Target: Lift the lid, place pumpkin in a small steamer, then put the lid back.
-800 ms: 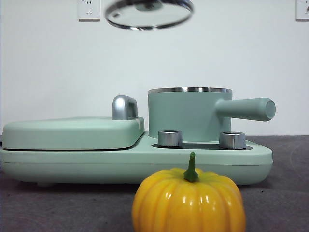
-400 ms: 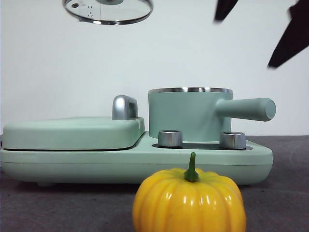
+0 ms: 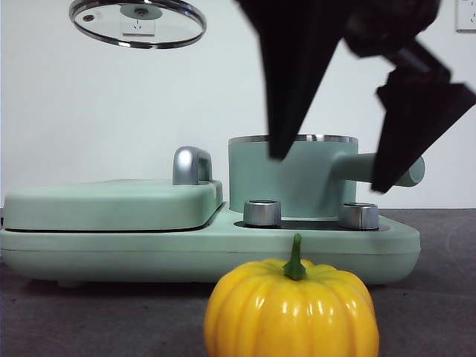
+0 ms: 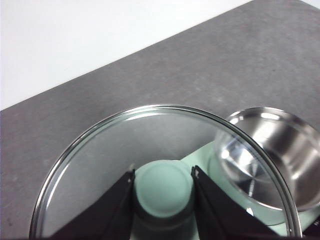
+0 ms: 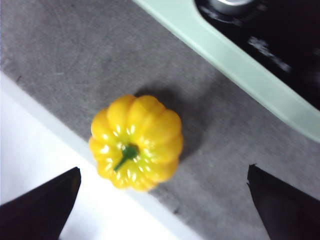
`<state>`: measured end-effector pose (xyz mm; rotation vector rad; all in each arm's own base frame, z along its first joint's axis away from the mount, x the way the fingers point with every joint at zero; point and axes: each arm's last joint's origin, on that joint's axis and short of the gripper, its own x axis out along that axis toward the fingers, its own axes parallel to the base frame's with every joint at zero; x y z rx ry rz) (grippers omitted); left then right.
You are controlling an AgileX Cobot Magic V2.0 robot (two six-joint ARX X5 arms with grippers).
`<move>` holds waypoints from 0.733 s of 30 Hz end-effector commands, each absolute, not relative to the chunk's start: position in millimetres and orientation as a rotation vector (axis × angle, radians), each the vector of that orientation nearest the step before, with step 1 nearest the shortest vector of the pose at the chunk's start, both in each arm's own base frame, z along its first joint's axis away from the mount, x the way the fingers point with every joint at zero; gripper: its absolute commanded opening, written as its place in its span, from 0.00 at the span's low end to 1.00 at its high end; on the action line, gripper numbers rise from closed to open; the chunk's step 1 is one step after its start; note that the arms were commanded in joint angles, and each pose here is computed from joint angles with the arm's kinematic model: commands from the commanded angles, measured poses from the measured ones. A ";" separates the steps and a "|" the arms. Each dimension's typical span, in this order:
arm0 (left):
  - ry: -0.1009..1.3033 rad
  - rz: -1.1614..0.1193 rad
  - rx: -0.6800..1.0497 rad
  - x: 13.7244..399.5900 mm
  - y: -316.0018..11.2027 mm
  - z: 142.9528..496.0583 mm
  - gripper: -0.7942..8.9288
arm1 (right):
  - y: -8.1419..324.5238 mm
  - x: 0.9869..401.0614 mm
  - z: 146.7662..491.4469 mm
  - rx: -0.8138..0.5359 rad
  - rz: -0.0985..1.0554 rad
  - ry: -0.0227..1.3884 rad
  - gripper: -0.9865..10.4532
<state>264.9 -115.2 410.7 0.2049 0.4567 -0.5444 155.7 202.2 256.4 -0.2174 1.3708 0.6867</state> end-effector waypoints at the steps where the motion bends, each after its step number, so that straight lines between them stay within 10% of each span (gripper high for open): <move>1: 0.403 -0.532 0.197 264.9 -111.2 422.2 0.14 | 218.6 155.1 252.9 -0.240 0.711 1.350 0.62; 22: 0.410 -0.471 0.171 271.0 -95.5 422.2 0.14 | 263.9 140.7 200.8 -0.416 0.728 1.440 0.62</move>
